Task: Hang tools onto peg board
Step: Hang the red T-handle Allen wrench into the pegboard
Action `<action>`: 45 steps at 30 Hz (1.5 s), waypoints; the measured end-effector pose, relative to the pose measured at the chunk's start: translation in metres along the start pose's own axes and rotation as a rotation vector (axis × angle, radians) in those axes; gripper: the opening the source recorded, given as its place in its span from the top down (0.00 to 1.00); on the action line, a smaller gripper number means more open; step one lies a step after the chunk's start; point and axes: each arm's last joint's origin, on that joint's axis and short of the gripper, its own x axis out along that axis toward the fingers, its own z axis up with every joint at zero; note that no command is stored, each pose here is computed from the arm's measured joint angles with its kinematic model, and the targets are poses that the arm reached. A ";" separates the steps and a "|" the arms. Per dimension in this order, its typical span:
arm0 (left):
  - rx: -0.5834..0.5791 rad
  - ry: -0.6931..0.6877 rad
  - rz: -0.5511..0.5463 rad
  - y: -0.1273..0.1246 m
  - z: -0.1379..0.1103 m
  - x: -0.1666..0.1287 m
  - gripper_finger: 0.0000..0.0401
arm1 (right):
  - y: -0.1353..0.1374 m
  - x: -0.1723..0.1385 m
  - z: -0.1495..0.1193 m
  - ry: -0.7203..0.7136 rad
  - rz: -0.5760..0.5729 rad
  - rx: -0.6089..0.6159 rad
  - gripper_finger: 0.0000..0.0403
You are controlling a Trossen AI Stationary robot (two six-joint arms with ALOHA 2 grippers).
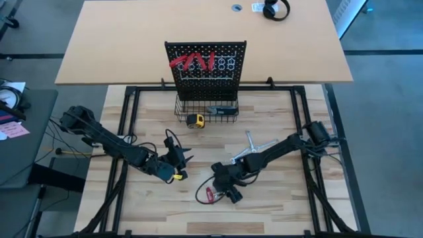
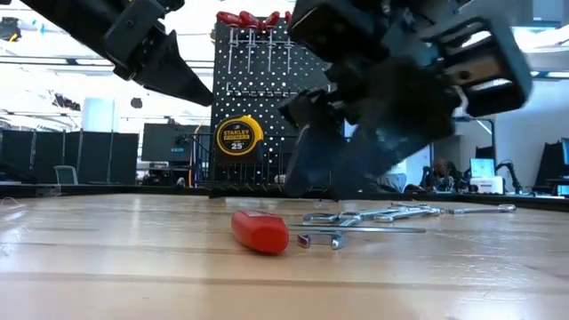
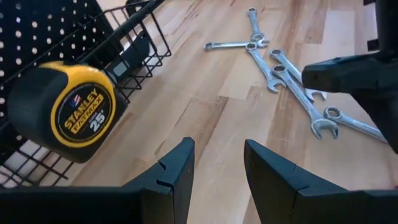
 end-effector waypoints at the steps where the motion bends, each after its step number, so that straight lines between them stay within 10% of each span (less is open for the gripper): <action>1: -0.010 0.002 -0.001 0.000 -0.001 0.000 0.68 | -0.001 0.000 0.001 -0.006 -0.004 0.015 0.46; 11: -0.195 0.020 -0.034 -0.006 -0.030 -0.013 0.68 | -0.007 0.004 0.003 -0.050 -0.032 0.106 0.61; 23: -0.330 -0.153 -0.091 -0.036 -0.043 -0.059 0.68 | 0.018 0.017 0.002 -0.016 -0.137 0.139 0.51; 45: -0.117 -0.116 -0.201 -0.092 -0.056 -0.033 0.68 | 0.018 0.041 -0.008 -0.032 -0.124 0.156 0.96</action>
